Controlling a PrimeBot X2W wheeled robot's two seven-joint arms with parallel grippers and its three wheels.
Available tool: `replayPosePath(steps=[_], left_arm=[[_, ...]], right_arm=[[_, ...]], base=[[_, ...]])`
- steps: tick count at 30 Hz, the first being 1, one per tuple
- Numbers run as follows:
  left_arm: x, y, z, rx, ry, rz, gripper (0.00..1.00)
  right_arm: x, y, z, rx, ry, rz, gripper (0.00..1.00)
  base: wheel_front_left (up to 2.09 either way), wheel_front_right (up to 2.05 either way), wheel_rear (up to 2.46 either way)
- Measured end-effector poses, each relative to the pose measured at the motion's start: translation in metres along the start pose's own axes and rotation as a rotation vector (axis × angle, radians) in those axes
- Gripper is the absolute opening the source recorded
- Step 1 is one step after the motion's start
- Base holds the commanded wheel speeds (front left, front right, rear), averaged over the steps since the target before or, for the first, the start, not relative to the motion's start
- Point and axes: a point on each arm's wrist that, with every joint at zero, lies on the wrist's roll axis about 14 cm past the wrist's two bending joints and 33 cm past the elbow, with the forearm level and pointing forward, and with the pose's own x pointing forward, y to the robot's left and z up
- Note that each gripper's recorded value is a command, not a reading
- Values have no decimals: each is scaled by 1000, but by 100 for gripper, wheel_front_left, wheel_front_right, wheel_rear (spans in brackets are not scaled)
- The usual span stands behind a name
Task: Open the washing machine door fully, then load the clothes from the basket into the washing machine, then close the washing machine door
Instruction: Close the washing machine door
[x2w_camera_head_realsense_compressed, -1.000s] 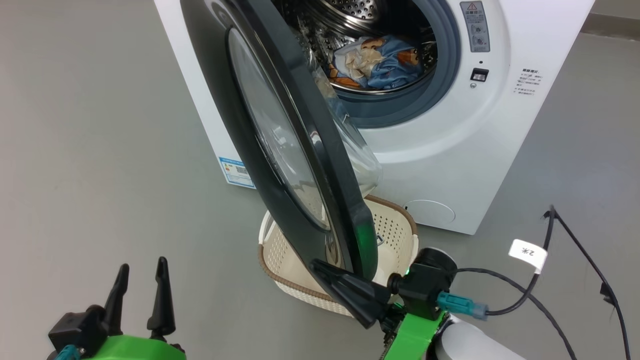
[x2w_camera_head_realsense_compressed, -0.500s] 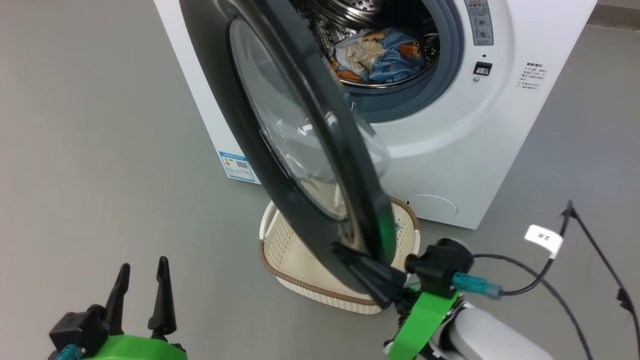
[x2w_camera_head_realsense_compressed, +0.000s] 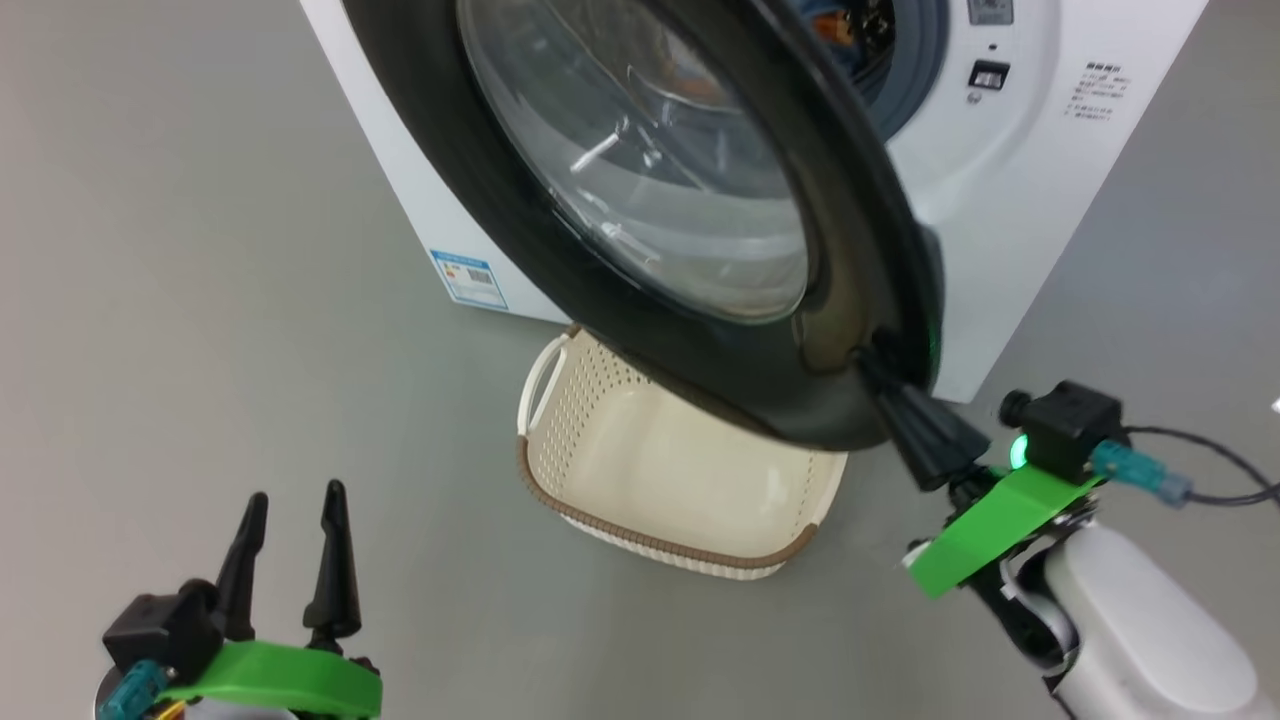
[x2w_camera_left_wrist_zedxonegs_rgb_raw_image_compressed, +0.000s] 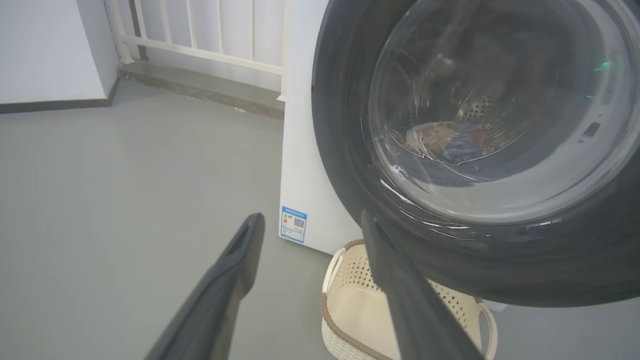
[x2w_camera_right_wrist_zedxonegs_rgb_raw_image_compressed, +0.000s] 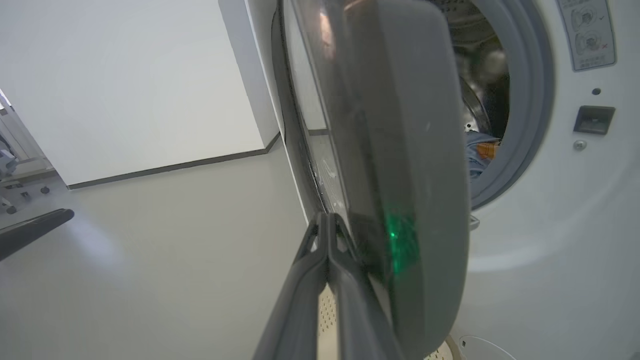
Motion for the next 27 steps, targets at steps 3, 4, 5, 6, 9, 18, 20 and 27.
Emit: replayPosePath(steps=[3, 4, 5, 6, 9, 18, 20, 27], left_arm=[[8, -1, -3, 9, 8, -2, 100], [10, -2, -4, 11, 11, -4, 100], [13, -2, -4, 14, 14, -5, 100], [15, -3, -5, 17, 16, -7, 100], [23, -6, -10, 24, 27, -12, 100], [38, -3, -23, 44, 64, -2, 100], [42, -4, -25, 45, 67, -3, 100], [49, -5, -36, 25, 95, 0, 100]], right_arm=[[7, -19, 4, 6, -21, -38, 0], [9, -26, 5, 4, -28, -50, 0], [12, -33, 7, 3, -35, -61, 0], [15, -41, 9, 1, -44, -74, 0], [23, -61, 13, -5, -65, -105, 0], [53, -102, 16, -23, -98, -136, 0], [61, -110, 18, -33, -105, -137, 0], [84, -134, 14, -61, -96, -143, 0]], base=[[0, 0, 0], [0, 0, 0], [0, 0, 0], [0, 0, 0], [0, 0, 0], [0, 0, 0], [0, 0, 0], [0, 0, 0]])
